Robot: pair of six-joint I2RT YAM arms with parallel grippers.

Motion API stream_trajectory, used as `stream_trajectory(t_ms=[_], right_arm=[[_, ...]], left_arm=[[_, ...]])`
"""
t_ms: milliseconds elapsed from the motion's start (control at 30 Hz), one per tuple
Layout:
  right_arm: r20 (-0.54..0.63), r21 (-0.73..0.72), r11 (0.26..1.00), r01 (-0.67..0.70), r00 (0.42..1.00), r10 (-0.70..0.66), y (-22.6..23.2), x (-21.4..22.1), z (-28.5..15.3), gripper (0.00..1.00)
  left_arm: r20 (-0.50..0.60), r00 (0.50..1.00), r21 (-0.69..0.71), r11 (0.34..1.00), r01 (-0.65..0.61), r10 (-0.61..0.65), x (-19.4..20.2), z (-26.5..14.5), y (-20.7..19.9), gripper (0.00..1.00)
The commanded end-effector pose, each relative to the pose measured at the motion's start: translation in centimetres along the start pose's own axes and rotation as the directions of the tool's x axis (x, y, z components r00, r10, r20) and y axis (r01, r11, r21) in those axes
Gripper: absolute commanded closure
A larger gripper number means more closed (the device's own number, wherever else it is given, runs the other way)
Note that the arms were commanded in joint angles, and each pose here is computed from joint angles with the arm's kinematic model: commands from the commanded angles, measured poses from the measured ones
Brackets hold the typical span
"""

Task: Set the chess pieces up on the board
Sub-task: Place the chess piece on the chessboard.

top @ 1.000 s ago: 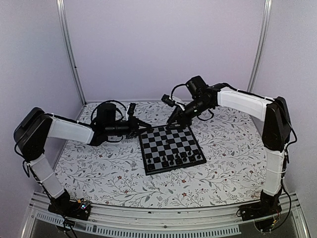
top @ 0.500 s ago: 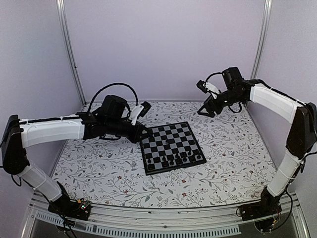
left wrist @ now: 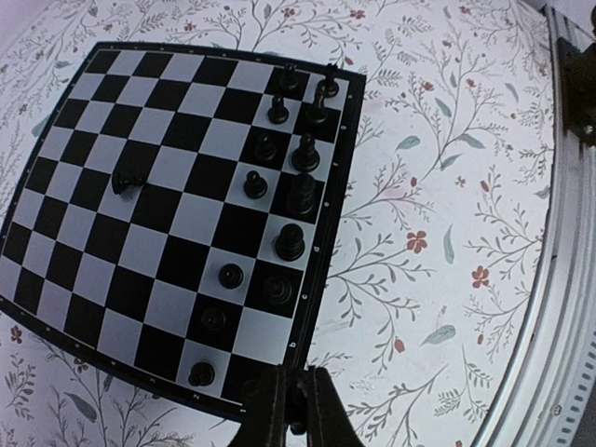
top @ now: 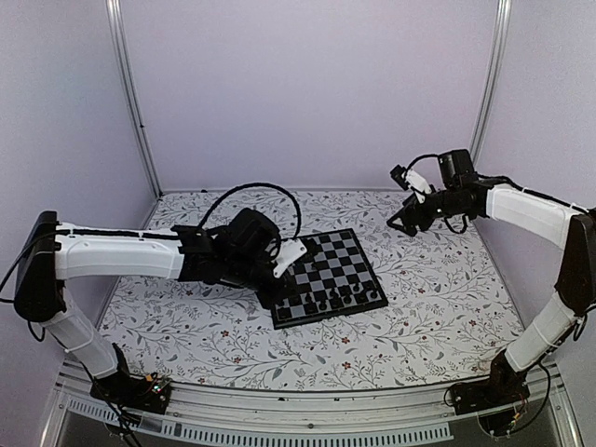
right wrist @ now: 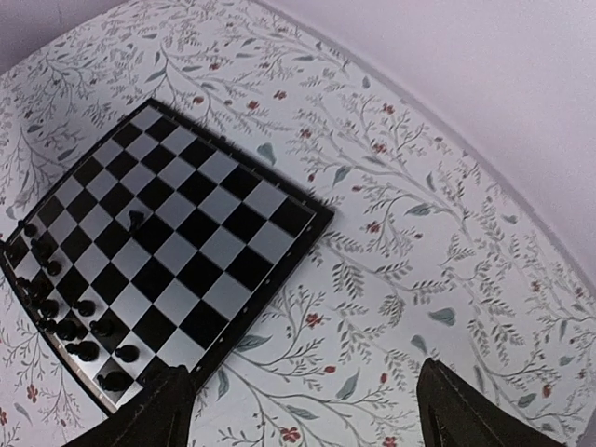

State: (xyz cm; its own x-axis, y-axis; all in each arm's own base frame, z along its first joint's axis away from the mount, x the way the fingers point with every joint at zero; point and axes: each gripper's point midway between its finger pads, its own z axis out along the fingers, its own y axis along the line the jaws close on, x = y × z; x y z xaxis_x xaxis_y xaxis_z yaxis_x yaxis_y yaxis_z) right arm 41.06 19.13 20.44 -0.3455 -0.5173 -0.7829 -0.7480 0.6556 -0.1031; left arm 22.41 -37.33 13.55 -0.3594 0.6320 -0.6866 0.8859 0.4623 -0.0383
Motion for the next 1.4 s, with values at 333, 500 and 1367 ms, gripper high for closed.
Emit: stream_trajectory(t_ms=[333,500,1367], right_arm=[[0.023,-0.173,0.984,0.032,0.999,-0.028,4.7,5.6,2.5,0.12],[0.022,-0.184,0.982,0.031,0.999,-0.027,4.9,5.7,2.6,0.12],[0.006,-0.225,0.974,0.022,1.0,-0.022,5.5,6.2,3.0,0.12]], left_arm=[[-0.083,0.996,-0.012,0.999,-0.032,0.031,1.1,4.3,0.1,0.92],[-0.117,0.993,-0.015,0.999,-0.038,0.036,1.9,5.2,0.2,0.92],[-0.199,0.979,-0.048,0.997,-0.053,0.042,4.1,7.2,0.7,0.79]])
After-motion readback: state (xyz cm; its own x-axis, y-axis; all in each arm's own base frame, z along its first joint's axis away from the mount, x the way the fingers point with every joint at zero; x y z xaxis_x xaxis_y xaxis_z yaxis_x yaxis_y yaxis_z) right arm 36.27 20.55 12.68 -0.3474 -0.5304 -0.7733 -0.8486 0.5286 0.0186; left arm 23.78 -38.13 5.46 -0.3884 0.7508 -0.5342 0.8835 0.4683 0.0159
